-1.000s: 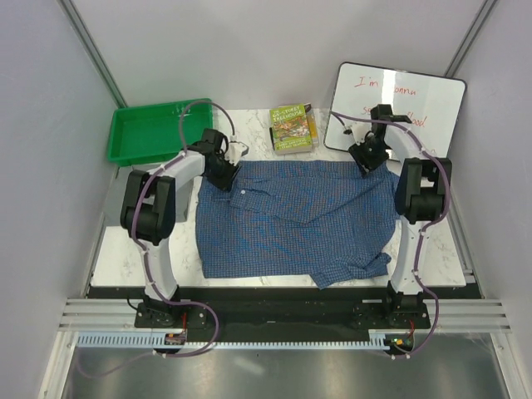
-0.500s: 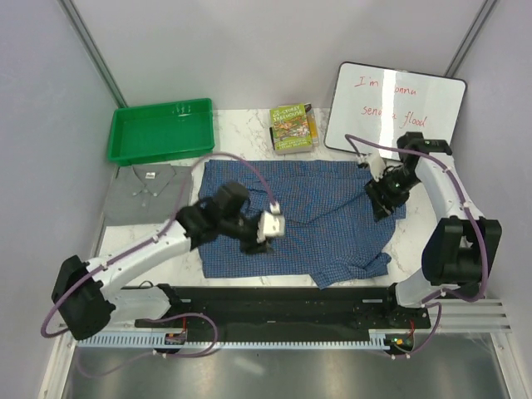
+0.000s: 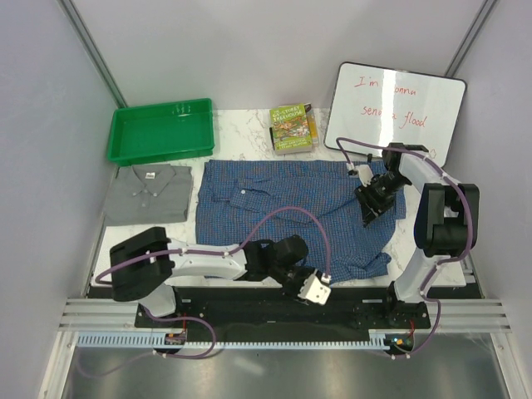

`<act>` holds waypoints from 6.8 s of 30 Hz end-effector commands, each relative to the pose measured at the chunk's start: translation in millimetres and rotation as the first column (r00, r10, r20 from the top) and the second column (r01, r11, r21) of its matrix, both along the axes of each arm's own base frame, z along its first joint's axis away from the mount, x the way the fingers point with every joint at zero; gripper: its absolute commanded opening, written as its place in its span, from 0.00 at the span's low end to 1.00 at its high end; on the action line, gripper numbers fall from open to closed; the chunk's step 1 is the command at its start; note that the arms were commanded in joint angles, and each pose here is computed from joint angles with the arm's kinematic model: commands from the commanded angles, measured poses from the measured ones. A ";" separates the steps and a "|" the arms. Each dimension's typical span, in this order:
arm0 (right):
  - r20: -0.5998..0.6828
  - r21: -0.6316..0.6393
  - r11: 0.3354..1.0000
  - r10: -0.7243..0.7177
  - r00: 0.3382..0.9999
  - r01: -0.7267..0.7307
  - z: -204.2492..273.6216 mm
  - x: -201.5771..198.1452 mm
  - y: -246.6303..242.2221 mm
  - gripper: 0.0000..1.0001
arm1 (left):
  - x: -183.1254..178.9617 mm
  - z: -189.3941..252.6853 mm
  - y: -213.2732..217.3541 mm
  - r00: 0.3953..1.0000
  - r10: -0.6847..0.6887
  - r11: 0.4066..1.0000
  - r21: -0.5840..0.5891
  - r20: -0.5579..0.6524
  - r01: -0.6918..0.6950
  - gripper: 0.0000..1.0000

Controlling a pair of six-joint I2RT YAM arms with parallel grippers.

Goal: Fold and stack the long sleeve shirts
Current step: Fold the shirt

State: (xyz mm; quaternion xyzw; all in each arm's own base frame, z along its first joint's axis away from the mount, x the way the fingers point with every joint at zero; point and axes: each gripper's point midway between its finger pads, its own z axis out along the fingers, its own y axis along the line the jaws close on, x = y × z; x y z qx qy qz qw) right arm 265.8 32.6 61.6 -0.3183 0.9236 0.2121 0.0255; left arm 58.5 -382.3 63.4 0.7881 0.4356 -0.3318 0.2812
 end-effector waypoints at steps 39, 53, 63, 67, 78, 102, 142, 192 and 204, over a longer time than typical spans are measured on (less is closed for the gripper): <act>0.052 -0.067 0.997 -0.033 0.998 0.036 -38.1 59.2 -12.4 0.53 | -35.8 175.0 -35.5 0.982 -0.169 0.917 -0.378 -0.088 0.124 0.02; 0.165 0.014 1.000 -0.026 0.986 0.024 11.2 74.3 -3.6 0.61 | 60.1 216.3 -13.7 0.900 0.207 0.875 -0.339 -0.384 -0.346 0.02; 0.289 0.118 0.993 -0.034 0.957 0.000 93.1 70.9 8.3 0.85 | 219.8 245.3 57.4 0.638 0.673 0.556 -0.313 -0.373 -0.770 0.02; 0.285 0.101 0.995 -0.019 0.958 -0.010 92.4 66.3 6.3 0.81 | 266.4 235.8 89.0 0.482 0.810 0.399 -0.288 -0.333 -0.870 0.02; 0.213 0.118 0.989 0.061 0.975 -0.088 85.1 24.6 1.5 0.52 | 327.1 131.4 134.2 0.179 0.946 0.172 -0.050 -0.270 -0.984 0.02; -0.002 0.236 0.967 0.102 0.995 -0.098 36.8 -33.1 79.8 0.75 | 330.5 155.7 119.7 0.295 0.873 0.286 -0.083 -0.388 -0.955 0.02; 0.401 -0.099 0.960 0.279 0.872 -0.261 84.2 -113.3 -19.2 0.00 | -89.0 219.7 4.2 0.939 -0.325 0.935 -0.190 -0.114 0.300 0.59; 0.307 -0.229 0.904 0.419 0.854 -0.361 64.1 -145.7 -42.4 0.00 | 32.2 -36.4 282.9 0.946 0.252 0.836 0.448 0.203 -0.318 0.02; 0.341 -0.193 0.929 0.365 0.866 -0.315 91.9 -101.3 -40.6 0.00 | 70.3 26.2 273.1 0.915 0.363 0.847 0.346 0.176 -0.403 0.02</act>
